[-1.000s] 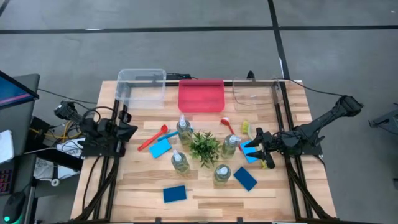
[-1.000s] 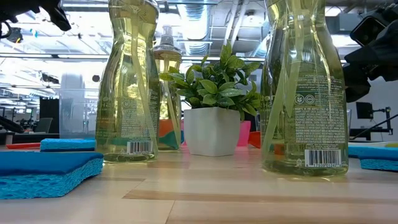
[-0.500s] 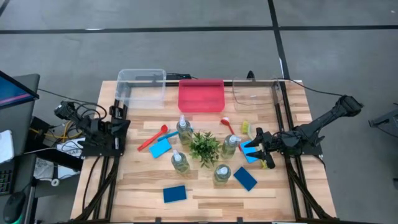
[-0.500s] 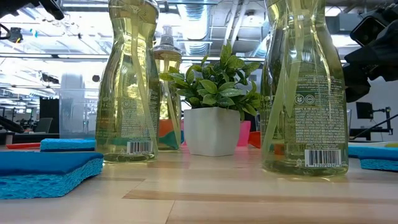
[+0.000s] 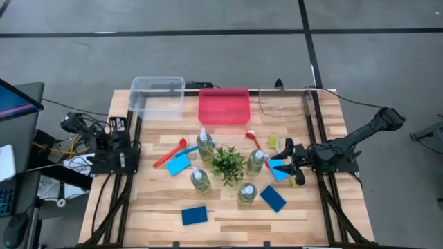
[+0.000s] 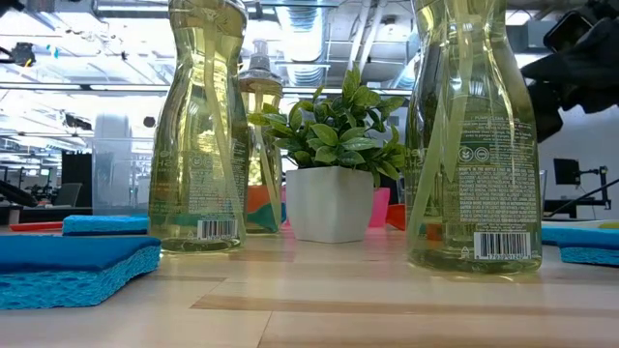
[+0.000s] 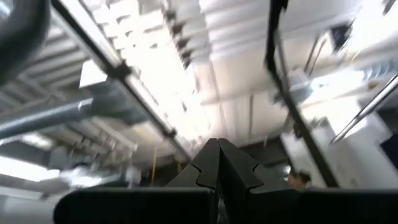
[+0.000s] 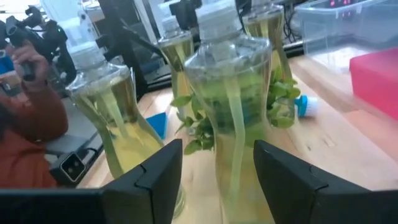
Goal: Pick & Place Kitchen Sink Supplies
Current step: Put the green dishwashing liquid dispenser into the right transparent bin
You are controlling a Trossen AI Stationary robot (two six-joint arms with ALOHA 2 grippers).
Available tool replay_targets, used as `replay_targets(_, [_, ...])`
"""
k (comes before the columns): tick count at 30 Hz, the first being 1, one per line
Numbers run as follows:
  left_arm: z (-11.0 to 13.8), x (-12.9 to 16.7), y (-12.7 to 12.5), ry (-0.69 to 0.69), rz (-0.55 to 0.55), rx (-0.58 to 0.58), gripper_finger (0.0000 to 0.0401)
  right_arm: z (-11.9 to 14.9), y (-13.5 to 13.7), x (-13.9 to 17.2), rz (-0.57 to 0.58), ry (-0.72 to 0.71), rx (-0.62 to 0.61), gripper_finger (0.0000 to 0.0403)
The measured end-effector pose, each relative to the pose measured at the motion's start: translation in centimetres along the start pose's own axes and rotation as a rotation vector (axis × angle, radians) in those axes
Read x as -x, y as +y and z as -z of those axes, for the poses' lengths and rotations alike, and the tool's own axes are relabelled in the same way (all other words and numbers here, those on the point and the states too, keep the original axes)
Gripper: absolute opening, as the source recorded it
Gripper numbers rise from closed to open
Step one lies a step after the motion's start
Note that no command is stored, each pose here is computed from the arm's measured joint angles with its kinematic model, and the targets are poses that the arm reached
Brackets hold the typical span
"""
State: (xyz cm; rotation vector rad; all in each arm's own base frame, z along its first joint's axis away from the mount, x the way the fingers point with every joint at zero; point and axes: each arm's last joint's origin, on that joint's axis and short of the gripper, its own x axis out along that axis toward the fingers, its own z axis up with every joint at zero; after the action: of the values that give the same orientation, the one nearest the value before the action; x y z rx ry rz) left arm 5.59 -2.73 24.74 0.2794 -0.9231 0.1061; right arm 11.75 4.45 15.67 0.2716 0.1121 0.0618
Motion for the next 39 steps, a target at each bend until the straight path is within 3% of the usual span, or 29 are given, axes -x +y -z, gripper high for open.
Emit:
replay_targets(7, [-0.6,0.0,0.3,-0.094,0.009,0.039,0.0004,-1.1,0.1,0.0,-0.013,-0.100,-0.046,0.0192])
replay_targets(12, [-0.1,-0.1,-0.3,-0.043,0.053,0.263,0.0004,-3.0,0.4,-0.2,0.002,-0.160,0.007,0.0193])
replay_targets(14, [0.1,-0.2,-0.5,-0.029,0.063,0.293,0.0004,-3.5,0.4,-0.2,0.011,-0.175,0.045,0.0194])
replay_targets(26, [0.8,-2.3,-1.5,0.158,-0.005,0.219,0.0004,-7.5,1.5,0.1,-0.008,-0.284,0.019,0.0194])
replay_targets(39, [2.9,-6.8,-5.2,0.632,-0.016,-0.002,0.0004,-9.7,2.2,0.4,-0.047,-0.399,-0.038,0.0191])
